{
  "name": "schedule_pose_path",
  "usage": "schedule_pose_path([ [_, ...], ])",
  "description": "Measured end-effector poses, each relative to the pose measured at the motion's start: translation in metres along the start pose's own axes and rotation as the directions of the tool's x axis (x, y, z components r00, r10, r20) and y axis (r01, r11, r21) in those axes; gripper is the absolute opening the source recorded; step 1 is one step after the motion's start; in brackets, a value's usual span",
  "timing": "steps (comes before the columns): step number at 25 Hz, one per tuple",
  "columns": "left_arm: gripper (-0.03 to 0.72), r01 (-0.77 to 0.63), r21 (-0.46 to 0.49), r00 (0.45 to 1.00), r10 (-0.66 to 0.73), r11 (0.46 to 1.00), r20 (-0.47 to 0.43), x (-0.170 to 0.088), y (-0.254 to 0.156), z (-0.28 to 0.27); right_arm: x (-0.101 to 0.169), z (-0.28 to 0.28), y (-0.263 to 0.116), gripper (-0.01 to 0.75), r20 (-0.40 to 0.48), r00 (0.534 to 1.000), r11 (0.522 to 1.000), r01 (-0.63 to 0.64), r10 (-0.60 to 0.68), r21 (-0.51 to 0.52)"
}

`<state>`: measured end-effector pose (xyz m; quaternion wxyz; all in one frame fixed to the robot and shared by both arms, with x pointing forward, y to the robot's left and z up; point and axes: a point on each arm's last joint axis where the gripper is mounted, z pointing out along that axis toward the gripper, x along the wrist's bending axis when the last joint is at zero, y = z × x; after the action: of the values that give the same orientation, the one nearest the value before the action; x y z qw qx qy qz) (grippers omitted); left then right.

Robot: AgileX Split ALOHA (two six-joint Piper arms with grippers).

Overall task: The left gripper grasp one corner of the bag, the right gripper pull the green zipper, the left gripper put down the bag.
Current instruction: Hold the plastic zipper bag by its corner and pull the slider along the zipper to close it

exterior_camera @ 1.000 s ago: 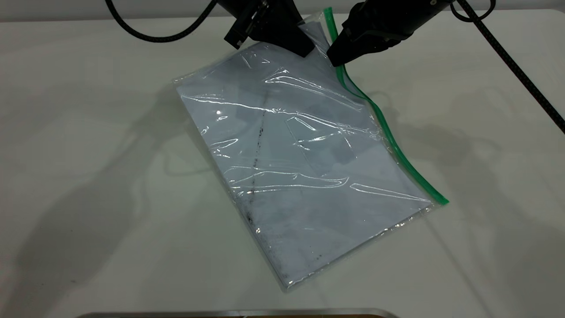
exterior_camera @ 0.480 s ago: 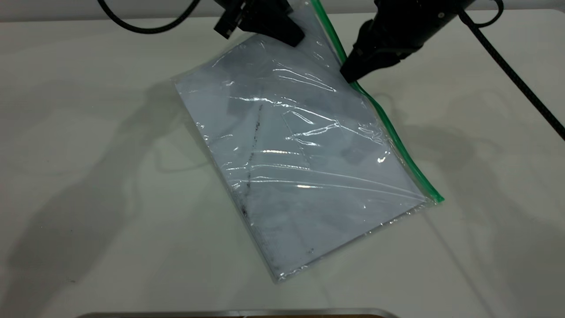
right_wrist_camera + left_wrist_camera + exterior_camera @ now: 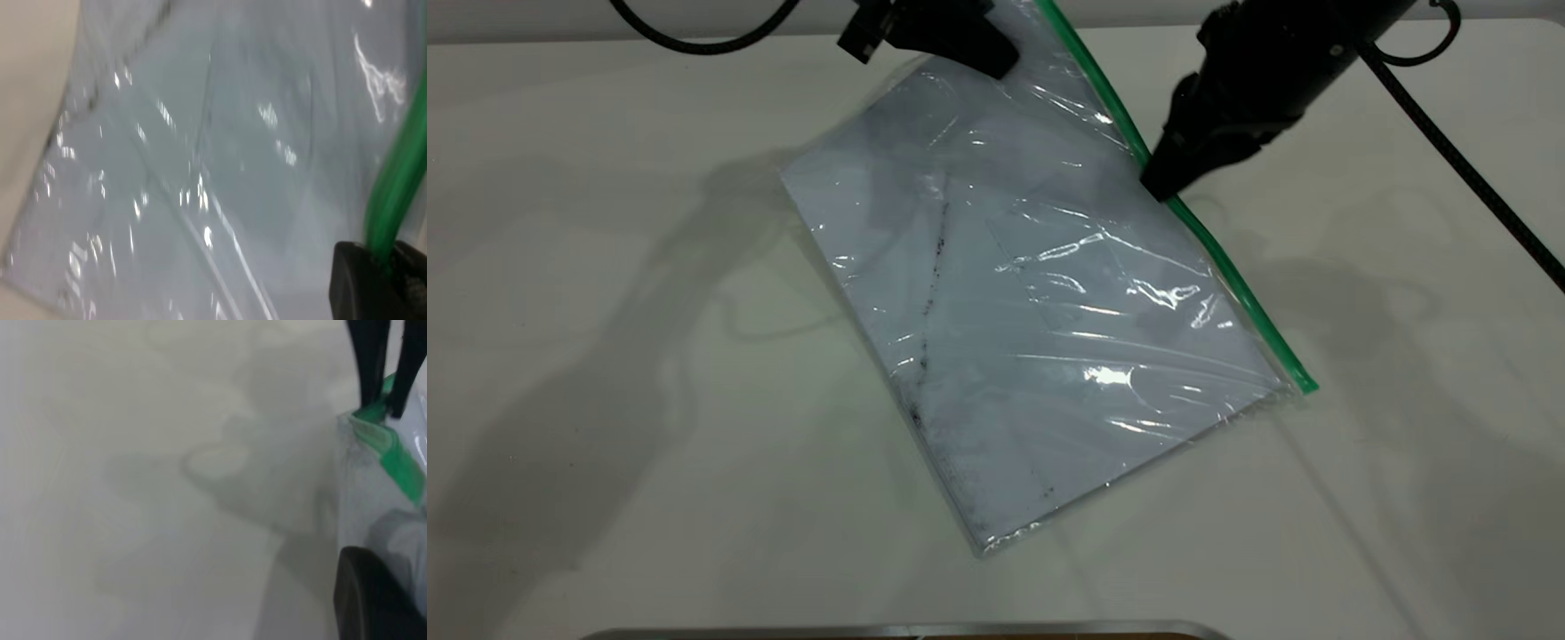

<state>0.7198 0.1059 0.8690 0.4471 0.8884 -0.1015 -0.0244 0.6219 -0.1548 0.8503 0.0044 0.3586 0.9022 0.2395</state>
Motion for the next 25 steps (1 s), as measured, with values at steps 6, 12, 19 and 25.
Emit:
schedule_pose_path([
  [6,0.055,0.036,0.034,0.999,-0.035,0.999,-0.004,0.001,-0.007,-0.006,-0.001,0.0,-0.009,0.075,0.011,1.0,0.995,-0.025,0.024,0.093],
  [12,0.055,0.053,0.052,0.999,-0.053,0.997,-0.008,0.001,-0.009,-0.009,0.0,0.0,-0.019,0.078,0.009,0.999,0.98,-0.037,0.036,0.194],
  [19,0.055,0.057,0.06,0.998,-0.056,0.997,-0.008,0.001,-0.012,-0.011,0.001,-0.002,-0.029,0.079,0.009,0.997,0.949,-0.077,0.077,0.307],
  [25,0.055,0.089,0.086,0.996,-0.088,0.992,-0.005,0.0,-0.018,-0.017,0.006,-0.006,-0.039,0.08,-0.017,0.993,0.901,-0.1,0.118,0.421],
])
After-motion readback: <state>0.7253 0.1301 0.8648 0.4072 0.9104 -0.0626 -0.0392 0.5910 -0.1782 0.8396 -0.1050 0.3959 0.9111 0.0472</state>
